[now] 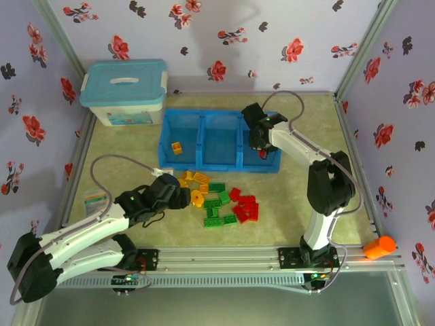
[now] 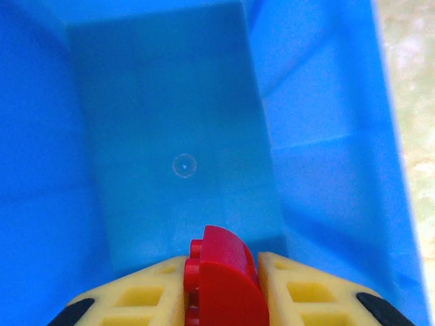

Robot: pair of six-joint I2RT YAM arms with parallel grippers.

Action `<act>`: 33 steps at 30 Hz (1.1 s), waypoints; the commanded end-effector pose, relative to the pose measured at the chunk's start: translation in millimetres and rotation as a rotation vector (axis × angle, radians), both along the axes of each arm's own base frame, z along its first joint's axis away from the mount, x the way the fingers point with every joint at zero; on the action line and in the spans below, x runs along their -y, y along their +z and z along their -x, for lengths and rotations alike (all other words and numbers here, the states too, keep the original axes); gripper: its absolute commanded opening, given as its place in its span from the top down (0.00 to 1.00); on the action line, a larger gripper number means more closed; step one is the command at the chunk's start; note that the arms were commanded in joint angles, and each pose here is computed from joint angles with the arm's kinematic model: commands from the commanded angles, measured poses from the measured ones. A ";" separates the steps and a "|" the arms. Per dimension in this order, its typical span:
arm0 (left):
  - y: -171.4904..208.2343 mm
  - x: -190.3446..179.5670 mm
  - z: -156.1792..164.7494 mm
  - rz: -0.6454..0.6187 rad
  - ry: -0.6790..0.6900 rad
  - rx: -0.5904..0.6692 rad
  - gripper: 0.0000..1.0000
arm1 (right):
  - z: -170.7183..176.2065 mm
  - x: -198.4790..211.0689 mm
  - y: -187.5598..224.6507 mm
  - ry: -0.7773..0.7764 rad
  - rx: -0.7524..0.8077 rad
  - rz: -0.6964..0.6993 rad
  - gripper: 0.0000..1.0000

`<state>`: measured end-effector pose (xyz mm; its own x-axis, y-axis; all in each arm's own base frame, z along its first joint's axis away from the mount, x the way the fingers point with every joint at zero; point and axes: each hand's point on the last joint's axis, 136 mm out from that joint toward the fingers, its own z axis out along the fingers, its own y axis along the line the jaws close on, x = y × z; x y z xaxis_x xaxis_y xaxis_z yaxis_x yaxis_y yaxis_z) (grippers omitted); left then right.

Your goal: Sort the legos into containers by color

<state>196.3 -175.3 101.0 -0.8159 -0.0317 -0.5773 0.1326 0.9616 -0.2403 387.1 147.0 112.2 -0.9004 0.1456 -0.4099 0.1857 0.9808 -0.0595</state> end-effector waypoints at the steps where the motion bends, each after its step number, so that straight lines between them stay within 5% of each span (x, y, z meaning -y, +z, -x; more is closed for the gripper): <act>1: 0.9 12.0 3.0 0.003 -0.002 -0.004 0.22 | -4.6 0.2 -5.7 0.013 -0.026 -0.009 0.70; 4: -5.5 23.0 13.8 0.001 -0.029 -0.026 0.22 | -5.6 1.1 -11.1 0.010 -0.036 -0.003 0.63; 8: -10.9 42.6 28.3 0.001 -0.074 -0.042 0.22 | -7.4 3.1 -10.2 0.007 -0.037 0.011 0.27; 20: -24.7 94.5 70.4 -0.124 -0.190 -0.103 0.20 | 21.3 7.9 58.3 -0.002 0.127 -0.010 0.24; 33: -49.5 111.0 77.4 -0.204 -0.144 -0.178 0.23 | 57.6 13.2 57.7 -0.014 0.171 -0.057 0.24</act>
<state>118.1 -285.9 48.8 -0.8864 0.2139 -0.4105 0.2725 0.9580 -0.0891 330.8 136.5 162.0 -0.8454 0.1561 -0.5107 0.1763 0.9843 0.0089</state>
